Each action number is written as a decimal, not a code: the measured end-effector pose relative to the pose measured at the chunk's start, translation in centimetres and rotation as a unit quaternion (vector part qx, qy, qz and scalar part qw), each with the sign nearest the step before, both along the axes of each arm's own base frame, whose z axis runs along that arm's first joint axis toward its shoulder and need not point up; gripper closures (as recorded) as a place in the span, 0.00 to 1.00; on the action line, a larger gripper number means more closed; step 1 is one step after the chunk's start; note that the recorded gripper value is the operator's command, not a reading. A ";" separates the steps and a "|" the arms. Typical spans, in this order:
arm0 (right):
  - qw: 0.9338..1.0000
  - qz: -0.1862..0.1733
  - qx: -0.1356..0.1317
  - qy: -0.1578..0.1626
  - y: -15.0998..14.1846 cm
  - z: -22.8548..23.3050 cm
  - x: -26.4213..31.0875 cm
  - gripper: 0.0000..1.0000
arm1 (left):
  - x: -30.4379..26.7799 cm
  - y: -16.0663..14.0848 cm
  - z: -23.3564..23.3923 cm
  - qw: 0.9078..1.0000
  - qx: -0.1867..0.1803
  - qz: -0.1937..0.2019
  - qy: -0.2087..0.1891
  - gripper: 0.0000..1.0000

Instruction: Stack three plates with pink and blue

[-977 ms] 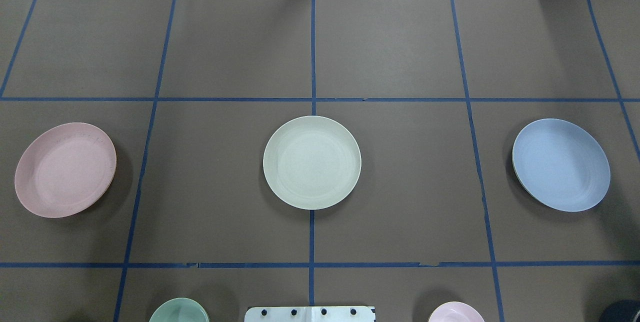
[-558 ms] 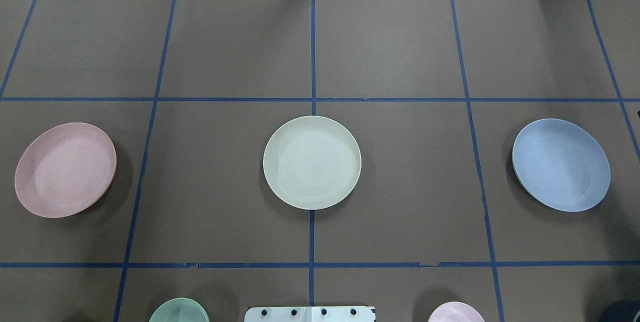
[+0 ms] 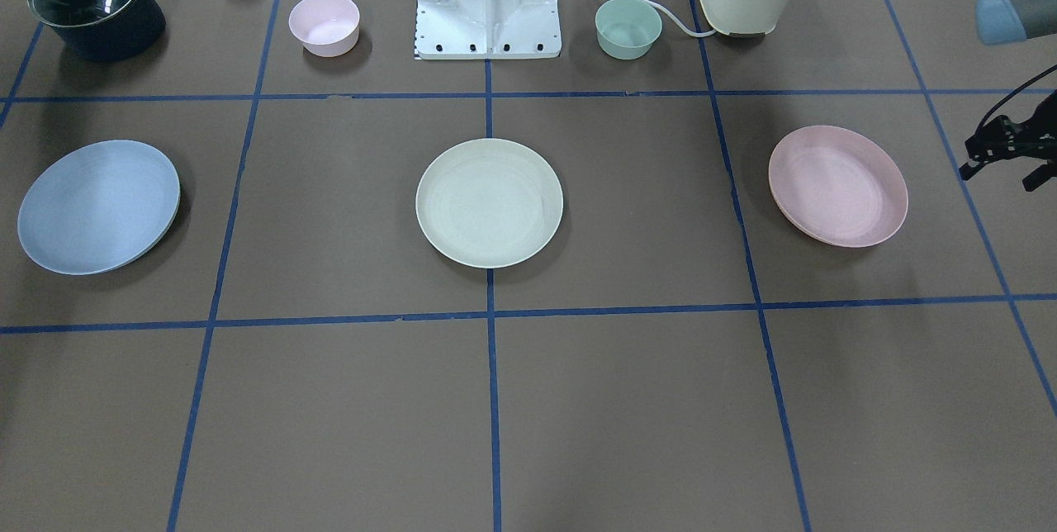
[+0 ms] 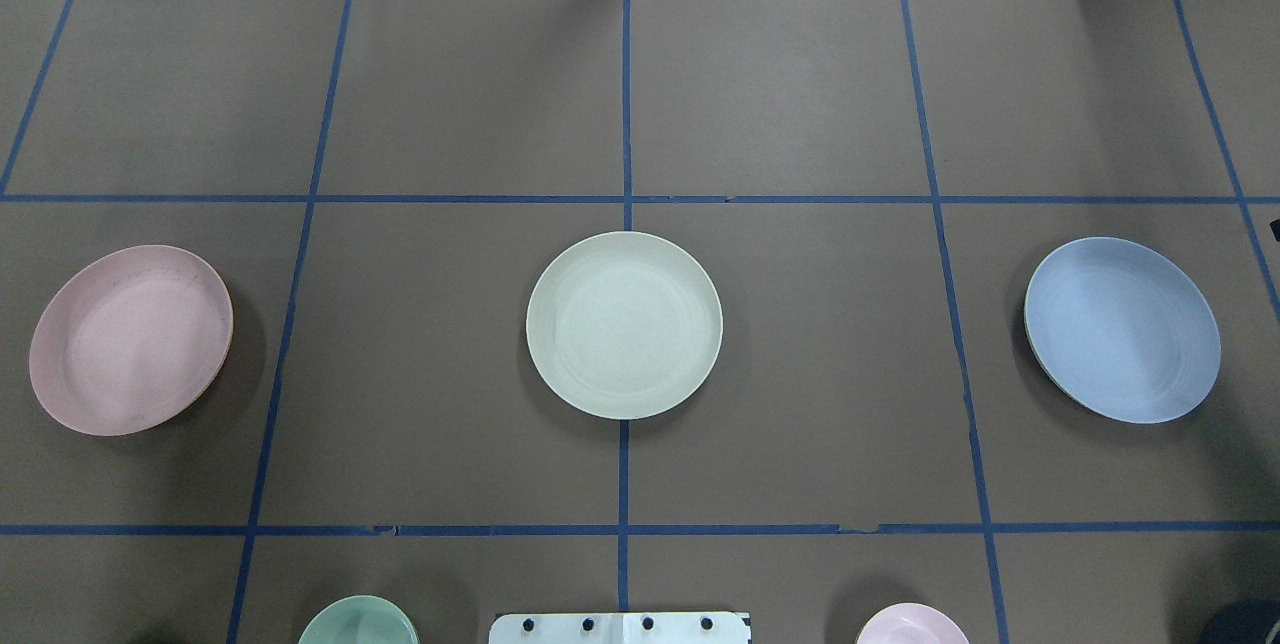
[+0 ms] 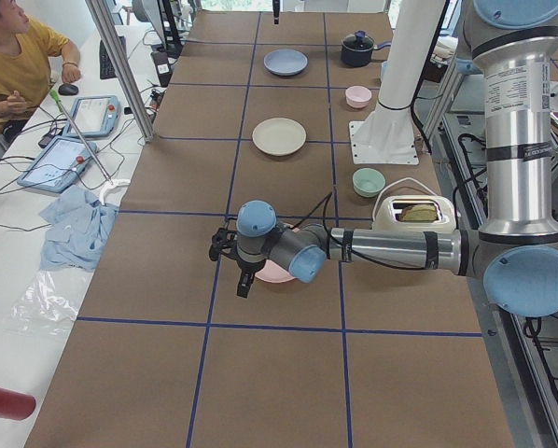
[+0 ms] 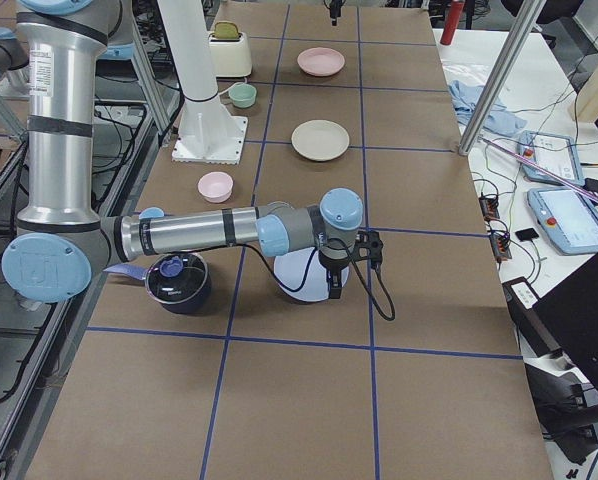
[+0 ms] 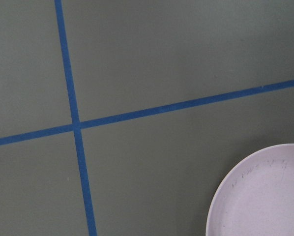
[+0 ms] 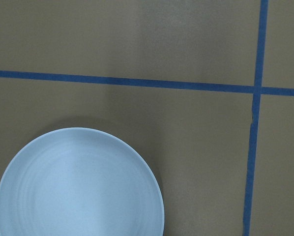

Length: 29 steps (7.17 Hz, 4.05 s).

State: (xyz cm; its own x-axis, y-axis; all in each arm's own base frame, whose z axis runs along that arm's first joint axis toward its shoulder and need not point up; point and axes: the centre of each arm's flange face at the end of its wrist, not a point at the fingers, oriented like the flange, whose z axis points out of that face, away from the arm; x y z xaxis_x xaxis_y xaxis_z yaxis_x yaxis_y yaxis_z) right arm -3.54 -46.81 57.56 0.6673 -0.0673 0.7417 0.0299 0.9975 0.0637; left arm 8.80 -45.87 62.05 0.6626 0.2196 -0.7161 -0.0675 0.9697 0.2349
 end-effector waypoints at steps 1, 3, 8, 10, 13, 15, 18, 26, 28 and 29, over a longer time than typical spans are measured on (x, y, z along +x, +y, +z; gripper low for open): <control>1.000 0.000 0.000 0.000 0.0 0.0 0.0 0.00 | 2.1 0.5 0.9 1.000 -0.013 0.018 -0.002 0.00; 1.000 0.000 0.000 0.000 0.0 0.0 0.0 0.00 | 5.6 1.5 2.1 0.998 -0.032 0.053 -0.003 0.01; 1.000 0.000 -0.001 0.000 0.1 0.1 0.0 0.00 | 8.8 3.1 3.6 0.993 -0.062 0.097 0.010 0.48; 1.000 0.000 0.003 -0.001 0.1 -0.3 0.0 0.00 | 9.5 2.1 3.4 0.993 -0.061 0.098 0.011 0.84; 1.000 0.000 0.007 -0.002 0.1 -0.8 0.0 0.00 | 10.2 0.8 2.7 0.994 -0.056 0.098 0.014 1.00; 1.000 0.001 0.011 -0.002 0.1 -1.2 0.1 0.00 | 10.3 0.6 1.0 0.994 -0.055 0.086 0.022 1.00; 1.000 0.001 0.015 -0.002 0.2 -1.6 0.1 0.00 | 12.3 -2.2 -10.9 0.993 -0.082 0.059 0.059 1.00; 1.000 -0.002 0.012 -0.003 0.2 -1.4 -0.2 0.00 | 36.1 -1.8 -37.8 0.962 -0.250 0.013 0.105 1.00; 1.000 -0.003 0.012 -0.003 0.2 -1.4 -0.2 0.00 | 38.7 -2.0 -37.4 0.964 -0.239 0.019 0.112 1.00; 1.000 -0.003 0.013 -0.003 0.2 -1.4 -0.2 0.00 | 39.8 -1.4 -37.8 0.965 -0.234 0.026 0.114 1.00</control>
State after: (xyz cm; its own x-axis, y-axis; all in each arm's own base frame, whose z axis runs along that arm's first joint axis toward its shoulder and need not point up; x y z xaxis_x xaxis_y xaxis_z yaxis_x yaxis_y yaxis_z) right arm -3.78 -46.61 56.14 0.6628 -0.0903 0.7434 0.0351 0.9954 0.0897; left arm 48.57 -47.28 24.20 0.4729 -0.1333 -0.8710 -0.1180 0.9700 -0.2125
